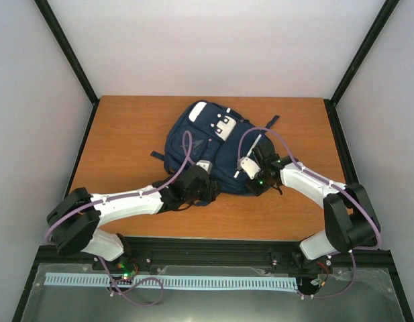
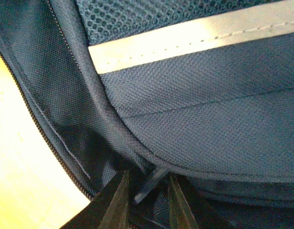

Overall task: Pack the student bag
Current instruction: Zip the student bag at the center of the board.

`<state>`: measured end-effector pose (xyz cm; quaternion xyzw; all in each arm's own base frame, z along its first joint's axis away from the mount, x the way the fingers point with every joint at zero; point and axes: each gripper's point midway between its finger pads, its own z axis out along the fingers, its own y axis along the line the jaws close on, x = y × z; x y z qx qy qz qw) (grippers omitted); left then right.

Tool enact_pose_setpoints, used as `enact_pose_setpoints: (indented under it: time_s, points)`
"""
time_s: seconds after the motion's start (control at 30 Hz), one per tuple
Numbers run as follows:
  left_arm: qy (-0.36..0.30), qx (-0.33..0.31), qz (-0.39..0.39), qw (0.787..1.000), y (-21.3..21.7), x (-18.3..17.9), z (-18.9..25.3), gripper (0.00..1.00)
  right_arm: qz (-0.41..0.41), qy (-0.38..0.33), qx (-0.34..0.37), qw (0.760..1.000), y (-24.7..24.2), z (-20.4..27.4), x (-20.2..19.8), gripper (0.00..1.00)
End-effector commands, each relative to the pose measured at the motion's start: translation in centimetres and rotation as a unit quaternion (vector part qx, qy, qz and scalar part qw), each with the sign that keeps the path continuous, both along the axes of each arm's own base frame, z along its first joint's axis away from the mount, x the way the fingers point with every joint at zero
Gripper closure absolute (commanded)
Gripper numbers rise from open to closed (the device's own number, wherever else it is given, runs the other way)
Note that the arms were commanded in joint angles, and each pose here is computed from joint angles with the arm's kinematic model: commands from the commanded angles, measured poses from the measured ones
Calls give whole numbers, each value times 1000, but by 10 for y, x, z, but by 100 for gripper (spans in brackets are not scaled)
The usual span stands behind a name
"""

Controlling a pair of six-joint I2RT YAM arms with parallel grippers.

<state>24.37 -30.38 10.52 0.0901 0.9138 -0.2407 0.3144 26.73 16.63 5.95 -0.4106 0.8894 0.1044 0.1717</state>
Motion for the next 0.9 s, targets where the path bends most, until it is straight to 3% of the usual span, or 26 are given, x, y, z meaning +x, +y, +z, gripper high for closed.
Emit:
enact_pose_setpoints:
  time_s: [0.0, 0.17, 0.33, 0.67, 0.87]
  points:
    - [-12, -29, 0, 999, -16, 9, 18, 39, -15, -2, -14, 1000, -6, -4, 5, 76]
    - [-3, -35, 6, 999, -24, 13, 20, 38, -39, -22, -23, 999, -17, 3, 15, 90]
    - [23, -55, 23, 998, -34, 16, 21, 37, -48, -34, -9, 998, -21, 18, 15, 96]
    - [110, -133, 61, 983, -73, 22, 10, 38, -16, -27, 14, 999, -16, 26, 1, 97]
    - [126, -171, 87, 973, -84, 29, 12, 38, 1, -16, 27, 1000, -11, 25, -7, 97]
